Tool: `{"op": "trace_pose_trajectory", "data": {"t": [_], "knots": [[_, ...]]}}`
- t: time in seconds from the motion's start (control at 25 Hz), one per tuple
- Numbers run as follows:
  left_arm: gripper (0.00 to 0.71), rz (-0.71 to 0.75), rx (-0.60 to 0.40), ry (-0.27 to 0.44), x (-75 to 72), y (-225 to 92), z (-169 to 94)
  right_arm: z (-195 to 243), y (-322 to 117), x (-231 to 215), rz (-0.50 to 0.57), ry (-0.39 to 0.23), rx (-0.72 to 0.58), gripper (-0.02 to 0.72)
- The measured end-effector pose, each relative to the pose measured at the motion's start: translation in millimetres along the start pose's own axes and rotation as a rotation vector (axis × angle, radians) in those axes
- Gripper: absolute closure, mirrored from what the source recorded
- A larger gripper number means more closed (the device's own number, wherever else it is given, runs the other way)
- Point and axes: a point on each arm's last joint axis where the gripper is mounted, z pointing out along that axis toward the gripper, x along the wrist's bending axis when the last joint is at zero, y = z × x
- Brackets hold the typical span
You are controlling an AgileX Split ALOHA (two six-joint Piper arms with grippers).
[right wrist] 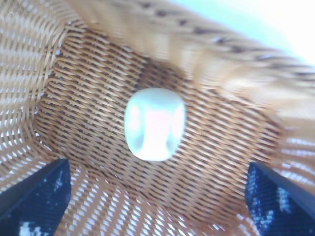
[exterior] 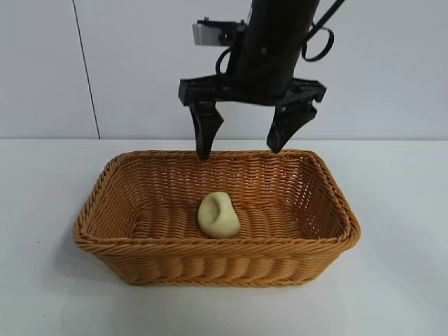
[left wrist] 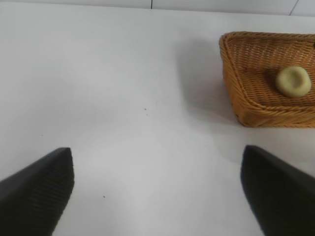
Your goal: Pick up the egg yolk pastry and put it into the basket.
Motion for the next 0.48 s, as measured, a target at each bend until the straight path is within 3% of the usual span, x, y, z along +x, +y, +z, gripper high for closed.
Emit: {"op": "trace_pose_trajectory", "data": {"t": [0.32,0.48], "knots": [[0.046,0.000,0.000,0.000,0.0,0,0,-30,21,-55,0.130,-0.052,-0.050,0.013],[0.046,0.000,0.000,0.000,0.0,0,0,-32,21,-100,0.205,-0.112,-0.042,0.013]]}}
